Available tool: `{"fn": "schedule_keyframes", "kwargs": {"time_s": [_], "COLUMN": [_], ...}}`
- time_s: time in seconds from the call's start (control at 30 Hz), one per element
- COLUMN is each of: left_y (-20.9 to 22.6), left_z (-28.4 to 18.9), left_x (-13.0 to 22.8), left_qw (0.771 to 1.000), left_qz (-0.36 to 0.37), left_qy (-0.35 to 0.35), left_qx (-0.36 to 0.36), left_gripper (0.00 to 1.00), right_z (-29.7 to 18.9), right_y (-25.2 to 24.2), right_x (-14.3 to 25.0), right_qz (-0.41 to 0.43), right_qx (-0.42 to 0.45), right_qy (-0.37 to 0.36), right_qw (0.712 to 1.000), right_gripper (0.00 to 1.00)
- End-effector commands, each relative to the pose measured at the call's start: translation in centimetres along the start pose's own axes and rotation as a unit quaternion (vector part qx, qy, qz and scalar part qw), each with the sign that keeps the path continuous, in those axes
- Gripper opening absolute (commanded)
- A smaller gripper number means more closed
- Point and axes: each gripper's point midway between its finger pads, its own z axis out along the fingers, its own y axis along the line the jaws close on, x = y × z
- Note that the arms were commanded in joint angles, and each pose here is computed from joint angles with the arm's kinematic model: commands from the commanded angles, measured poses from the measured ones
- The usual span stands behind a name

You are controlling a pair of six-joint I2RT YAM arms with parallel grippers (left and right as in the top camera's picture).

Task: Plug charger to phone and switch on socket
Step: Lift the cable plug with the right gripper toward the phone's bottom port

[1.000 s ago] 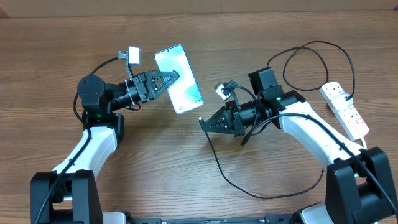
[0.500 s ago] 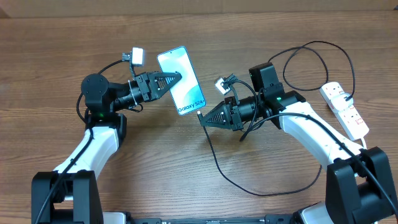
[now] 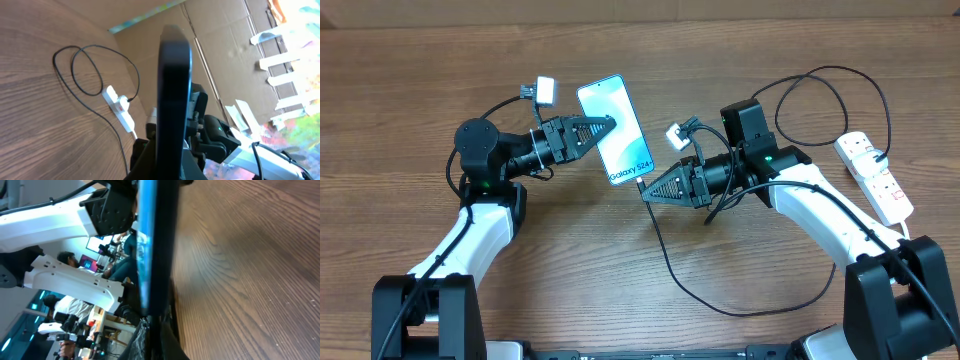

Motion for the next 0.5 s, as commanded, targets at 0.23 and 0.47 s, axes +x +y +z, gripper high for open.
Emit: {"fn": "schedule_keyframes", "kwargs": {"time_s": [0.23, 0.47], "left_y": [-0.48, -0.47], "left_z": [0.43, 0.43], "left_x": [-0.29, -0.34], "left_qw": [1.000, 1.000], "left_qz": [0.021, 0.015], "left_qy": [-0.004, -0.006], "left_qx": [0.001, 0.001], "left_gripper": [0.04, 0.04], "right_z": [-0.14, -0.05], "right_y": [1.25, 0.50], "right_x": [-0.46, -0.50], "right_qz": [-0.022, 0.003], "right_qx": [-0.021, 0.001], "right_qy": [-0.004, -0.005], "right_qw": [1.000, 1.000], "right_gripper": [0.04, 0.04]}}
